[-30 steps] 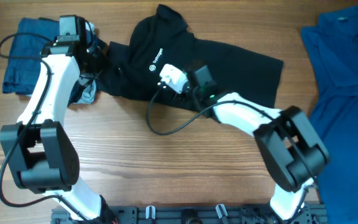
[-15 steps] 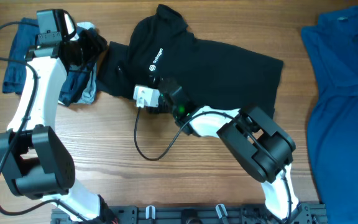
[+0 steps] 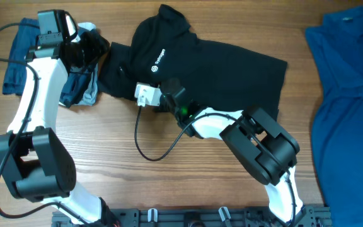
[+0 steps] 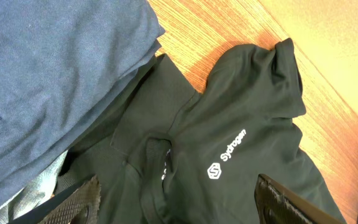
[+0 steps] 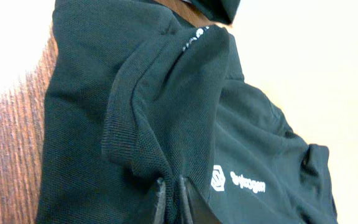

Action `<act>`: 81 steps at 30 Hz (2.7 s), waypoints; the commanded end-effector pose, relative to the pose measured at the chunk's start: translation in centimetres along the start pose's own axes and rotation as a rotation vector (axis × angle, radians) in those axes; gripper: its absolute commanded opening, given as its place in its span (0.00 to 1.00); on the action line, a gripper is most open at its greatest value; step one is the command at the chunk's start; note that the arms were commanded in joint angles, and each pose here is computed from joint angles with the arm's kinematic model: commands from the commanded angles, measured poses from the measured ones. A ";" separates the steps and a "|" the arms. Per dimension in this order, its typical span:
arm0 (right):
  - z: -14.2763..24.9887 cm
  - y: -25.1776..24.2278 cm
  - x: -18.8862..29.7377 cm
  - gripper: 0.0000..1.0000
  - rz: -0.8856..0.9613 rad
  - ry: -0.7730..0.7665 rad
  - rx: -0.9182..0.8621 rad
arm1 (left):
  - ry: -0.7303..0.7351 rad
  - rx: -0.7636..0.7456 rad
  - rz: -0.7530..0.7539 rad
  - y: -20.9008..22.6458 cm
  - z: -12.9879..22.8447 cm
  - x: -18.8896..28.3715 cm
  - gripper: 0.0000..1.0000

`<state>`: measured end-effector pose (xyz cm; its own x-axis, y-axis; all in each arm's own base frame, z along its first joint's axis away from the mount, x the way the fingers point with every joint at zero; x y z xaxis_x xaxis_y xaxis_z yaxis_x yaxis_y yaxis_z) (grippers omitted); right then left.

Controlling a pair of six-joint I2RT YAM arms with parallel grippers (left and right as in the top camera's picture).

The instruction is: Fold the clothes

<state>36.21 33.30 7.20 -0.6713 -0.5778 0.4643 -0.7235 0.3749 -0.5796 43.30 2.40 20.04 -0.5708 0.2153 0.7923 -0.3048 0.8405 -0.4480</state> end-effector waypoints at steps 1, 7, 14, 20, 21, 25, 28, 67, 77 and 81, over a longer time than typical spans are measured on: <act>0.9 -1.6 -0.4 0.06 0.044 0.018 -0.099 | -0.016 -0.026 0.024 -0.6 -0.2 1.1 0.80; 3.9 -3.4 -0.7 0.09 0.018 0.018 -0.211 | 0.008 -0.019 0.013 -0.4 0.2 1.1 0.80; 6.1 -6.7 -4.4 0.20 0.181 0.028 -0.529 | 0.073 0.003 -0.017 0.1 1.4 1.1 0.80; 5.6 -14.1 -4.7 0.25 0.244 0.099 -0.626 | 0.073 0.002 -0.020 0.1 1.4 1.1 0.81; 5.2 -15.0 -4.3 0.31 0.229 0.141 -0.631 | 0.072 0.002 -0.024 0.2 1.4 1.1 0.81; 0.4 -15.6 1.7 0.45 -0.062 0.290 -0.692 | 0.077 0.004 -0.026 0.2 1.4 1.1 0.84; 0.4 -13.0 5.0 0.39 -0.252 0.424 -0.776 | 0.087 0.008 -0.031 0.3 1.6 1.1 0.90; 8.9 -11.6 0.2 0.38 -0.015 0.563 -0.522 | 0.093 0.010 -0.033 0.4 1.7 1.1 0.95; 8.1 -9.3 8.0 0.49 -0.203 0.827 -0.725 | 0.089 0.009 -0.032 0.3 1.7 1.1 0.95; 9.9 -7.5 7.7 0.50 -0.208 0.840 -0.722 | 0.089 0.008 -0.032 0.3 1.7 1.1 0.95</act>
<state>38.64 18.94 9.70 -0.2378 -0.0928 0.9669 -0.5834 0.8095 -0.0658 41.38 2.17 18.91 -0.4637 0.2281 0.8562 -0.3585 0.8354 -0.4167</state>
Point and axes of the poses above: each gripper's point midway between its finger pads, its own x axis back along the fingers, its own y axis along the line the jaws close on, z = x × y, the point moved 7 cm from there along x, back along the fingers, and after that the axes turned 6 degrees about -x, right-handed, at the moved point
